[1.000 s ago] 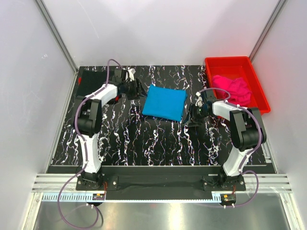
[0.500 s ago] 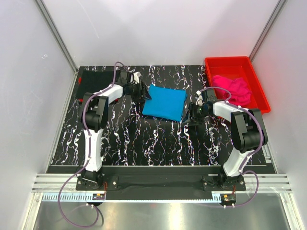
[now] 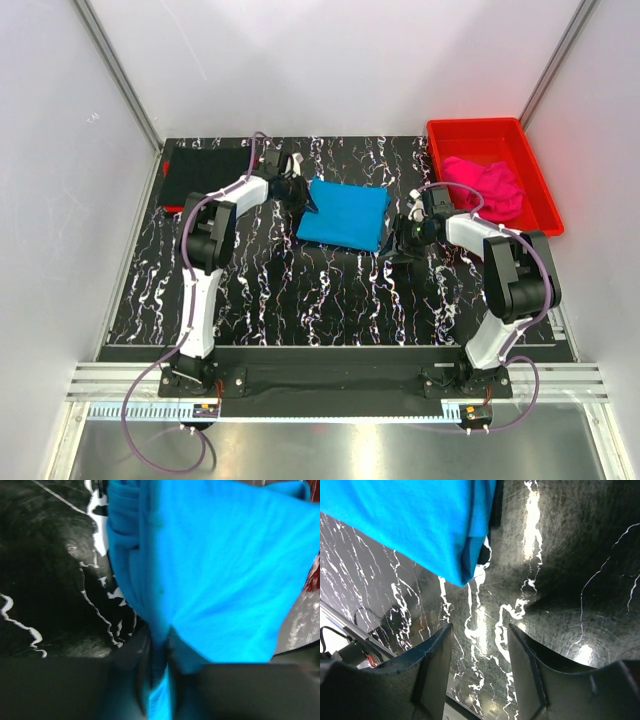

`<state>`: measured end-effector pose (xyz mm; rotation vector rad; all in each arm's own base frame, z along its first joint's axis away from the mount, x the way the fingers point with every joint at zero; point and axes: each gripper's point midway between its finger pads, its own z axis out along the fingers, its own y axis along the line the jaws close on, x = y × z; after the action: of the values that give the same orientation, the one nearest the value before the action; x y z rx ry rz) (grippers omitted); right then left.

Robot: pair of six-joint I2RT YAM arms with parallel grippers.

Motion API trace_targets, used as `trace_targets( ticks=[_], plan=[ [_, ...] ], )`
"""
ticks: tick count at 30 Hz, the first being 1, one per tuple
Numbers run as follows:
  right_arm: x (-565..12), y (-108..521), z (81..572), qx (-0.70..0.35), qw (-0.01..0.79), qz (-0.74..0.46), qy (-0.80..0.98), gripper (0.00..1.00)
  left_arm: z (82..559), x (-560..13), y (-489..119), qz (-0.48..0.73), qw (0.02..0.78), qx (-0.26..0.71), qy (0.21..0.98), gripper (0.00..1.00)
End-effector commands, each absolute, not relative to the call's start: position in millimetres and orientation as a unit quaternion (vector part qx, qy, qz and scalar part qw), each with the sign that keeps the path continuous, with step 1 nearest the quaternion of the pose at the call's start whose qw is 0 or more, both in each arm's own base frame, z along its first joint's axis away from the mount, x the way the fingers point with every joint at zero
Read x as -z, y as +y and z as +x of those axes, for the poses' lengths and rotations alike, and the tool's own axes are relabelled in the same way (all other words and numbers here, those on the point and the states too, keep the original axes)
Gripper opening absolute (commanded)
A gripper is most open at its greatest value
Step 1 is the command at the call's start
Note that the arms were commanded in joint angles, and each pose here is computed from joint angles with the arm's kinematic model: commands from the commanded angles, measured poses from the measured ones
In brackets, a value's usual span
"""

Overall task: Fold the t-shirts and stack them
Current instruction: Neatly place the folded tshirt to the corner

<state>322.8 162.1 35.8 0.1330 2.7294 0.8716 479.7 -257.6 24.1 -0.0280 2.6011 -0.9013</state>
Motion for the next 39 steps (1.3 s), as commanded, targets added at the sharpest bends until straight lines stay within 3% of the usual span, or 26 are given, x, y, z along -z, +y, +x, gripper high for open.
trace_targets(
  ticks=[1, 2, 8, 11, 15, 17, 23, 33, 39],
  plan=[
    [-59, 168, 328, -0.320, 0.169, 0.034, 0.932, 0.55, 470, -12, -252, -0.020, 0.175, 0.275, 0.945, 0.06],
    [-60, 168, 327, -0.320, 0.170, 0.034, 0.931, 0.55, 464, -15, -249, -0.021, 0.170, 0.263, 0.949, 0.00],
    [-65, 168, 325, -0.325, 0.172, 0.035, 0.929, 0.55, 420, -59, -198, -0.090, 0.195, 0.144, 0.966, 0.00],
    [-65, 169, 323, -0.326, 0.172, 0.035, 0.929, 0.55, 396, -69, -199, -0.102, 0.202, 0.177, 0.958, 0.00],
    [-68, 168, 322, -0.326, 0.171, 0.039, 0.929, 0.55, 389, -72, -194, -0.106, 0.202, 0.177, 0.957, 0.34],
    [-72, 167, 320, -0.325, 0.173, 0.039, 0.929, 0.55, 390, -68, -184, -0.119, 0.191, 0.173, 0.959, 0.45],
    [-88, 165, 320, -0.321, 0.183, 0.036, 0.928, 0.55, 394, -70, -162, -0.140, 0.205, 0.185, 0.951, 0.64],
    [-102, 168, 324, -0.326, 0.197, 0.039, 0.924, 0.56, 416, -55, -177, -0.107, 0.230, 0.257, 0.933, 0.65],
    [-105, 166, 323, -0.325, 0.201, 0.035, 0.924, 0.55, 420, -23, -170, -0.125, 0.205, 0.222, 0.945, 0.63]
  ],
)
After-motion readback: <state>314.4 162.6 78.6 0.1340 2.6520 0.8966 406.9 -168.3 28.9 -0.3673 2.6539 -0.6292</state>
